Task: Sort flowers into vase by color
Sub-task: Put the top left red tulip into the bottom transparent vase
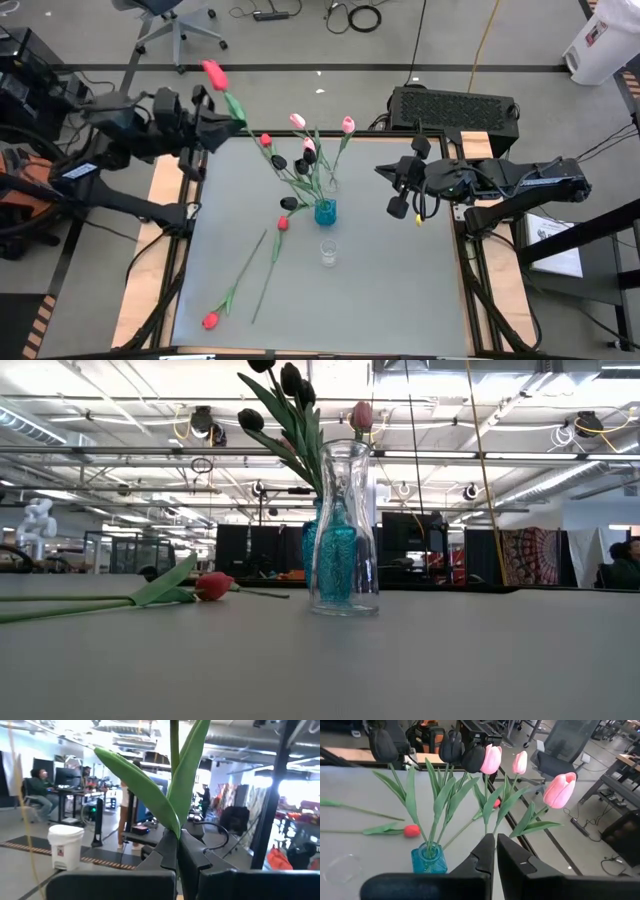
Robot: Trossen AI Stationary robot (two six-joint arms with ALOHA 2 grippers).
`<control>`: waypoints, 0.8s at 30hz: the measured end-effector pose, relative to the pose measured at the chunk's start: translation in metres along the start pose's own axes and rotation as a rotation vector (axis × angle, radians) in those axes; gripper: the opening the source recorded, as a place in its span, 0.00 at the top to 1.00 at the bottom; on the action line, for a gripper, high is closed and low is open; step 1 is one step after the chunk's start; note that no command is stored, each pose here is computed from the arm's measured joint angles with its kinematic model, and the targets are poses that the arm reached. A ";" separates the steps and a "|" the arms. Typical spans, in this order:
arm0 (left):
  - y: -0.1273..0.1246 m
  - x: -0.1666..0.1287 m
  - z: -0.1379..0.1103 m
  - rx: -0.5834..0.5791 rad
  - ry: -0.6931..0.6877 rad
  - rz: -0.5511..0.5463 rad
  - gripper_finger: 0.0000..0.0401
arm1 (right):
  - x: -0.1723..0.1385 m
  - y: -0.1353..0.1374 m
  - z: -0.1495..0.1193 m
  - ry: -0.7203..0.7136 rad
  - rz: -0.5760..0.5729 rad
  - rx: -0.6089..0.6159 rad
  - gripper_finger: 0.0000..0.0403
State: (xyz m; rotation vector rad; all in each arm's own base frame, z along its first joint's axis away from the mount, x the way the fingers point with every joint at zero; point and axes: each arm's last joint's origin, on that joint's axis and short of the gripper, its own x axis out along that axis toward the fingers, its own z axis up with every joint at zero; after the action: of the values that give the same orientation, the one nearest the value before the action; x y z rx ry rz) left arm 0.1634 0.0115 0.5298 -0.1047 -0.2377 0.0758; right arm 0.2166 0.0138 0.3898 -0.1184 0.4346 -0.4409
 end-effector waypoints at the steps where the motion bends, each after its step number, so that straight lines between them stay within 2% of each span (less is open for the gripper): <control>1: -0.002 0.005 -0.001 0.006 0.006 -0.010 1.00 | 0.000 0.000 0.000 -0.003 0.001 0.014 0.97; 7: -0.012 0.037 -0.012 0.011 0.062 -0.063 1.00 | 0.000 0.001 0.007 -0.062 0.017 0.114 0.97; 15: -0.022 0.070 -0.034 0.006 0.111 -0.105 1.00 | -0.004 0.007 0.024 -0.204 0.263 0.257 0.97; 24: -0.027 0.098 -0.057 0.000 0.139 -0.143 1.00 | -0.011 0.006 0.044 -0.397 0.372 0.345 0.97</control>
State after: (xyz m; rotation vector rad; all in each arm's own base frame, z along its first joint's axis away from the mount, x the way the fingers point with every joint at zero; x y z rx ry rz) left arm 0.2739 -0.0122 0.5009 -0.0920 -0.1055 -0.0735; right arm 0.2290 0.0248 0.4321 0.2060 -0.0179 -0.1142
